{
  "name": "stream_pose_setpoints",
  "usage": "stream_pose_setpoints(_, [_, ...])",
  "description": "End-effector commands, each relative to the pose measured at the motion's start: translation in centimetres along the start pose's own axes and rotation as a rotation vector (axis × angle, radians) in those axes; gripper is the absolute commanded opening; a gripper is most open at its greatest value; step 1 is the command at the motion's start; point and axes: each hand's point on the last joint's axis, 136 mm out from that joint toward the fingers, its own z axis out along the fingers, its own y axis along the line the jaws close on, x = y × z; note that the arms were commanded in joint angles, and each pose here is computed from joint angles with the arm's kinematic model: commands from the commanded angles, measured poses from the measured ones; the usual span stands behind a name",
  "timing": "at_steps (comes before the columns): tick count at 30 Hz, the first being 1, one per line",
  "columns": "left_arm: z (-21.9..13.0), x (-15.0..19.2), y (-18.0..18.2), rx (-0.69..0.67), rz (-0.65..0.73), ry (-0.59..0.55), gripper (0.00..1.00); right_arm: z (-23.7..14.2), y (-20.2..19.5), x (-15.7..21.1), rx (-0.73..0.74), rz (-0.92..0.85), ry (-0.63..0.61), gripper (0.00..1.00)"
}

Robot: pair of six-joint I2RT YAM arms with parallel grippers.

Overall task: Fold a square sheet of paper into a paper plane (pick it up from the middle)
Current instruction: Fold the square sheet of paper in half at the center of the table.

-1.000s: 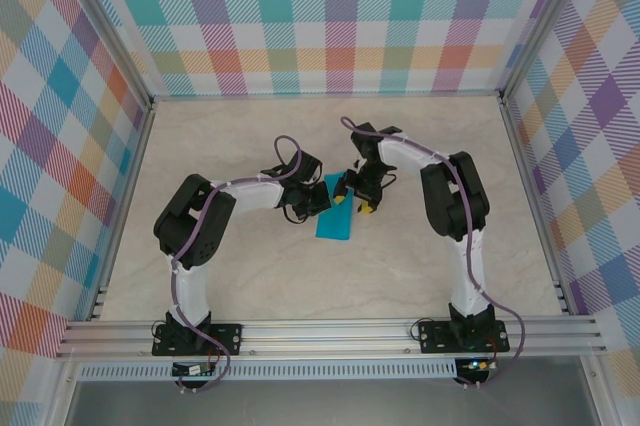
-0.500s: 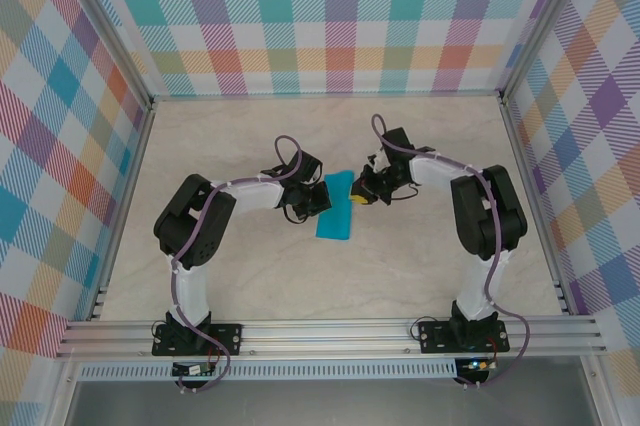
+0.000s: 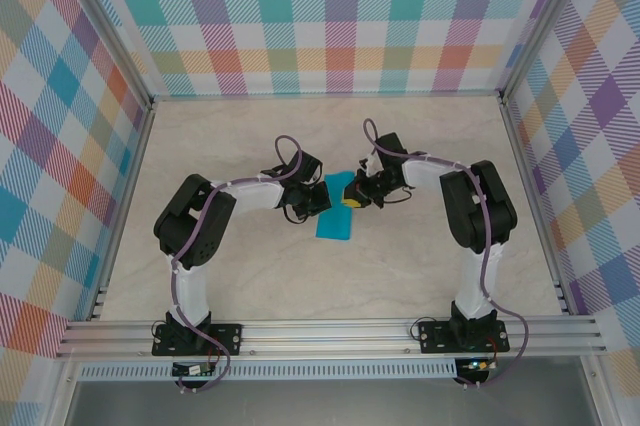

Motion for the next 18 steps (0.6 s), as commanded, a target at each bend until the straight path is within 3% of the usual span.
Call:
stream_pose_setpoints(1, [2.0,2.8,3.6,-0.111,0.001,0.084,0.00,0.8,-1.0,0.4,0.009,-0.046,0.017,0.00])
stream_pose_setpoints(14, [2.1,3.1,4.1,-0.126,0.003,0.091,0.00,2.0,-5.9,1.6,0.066,-0.102,-0.024,0.00])
stream_pose_setpoints(18, [2.0,3.2,4.2,-0.130,0.005,0.092,0.00,1.5,-4.7,1.3,0.039,-0.139,-0.048,0.00])
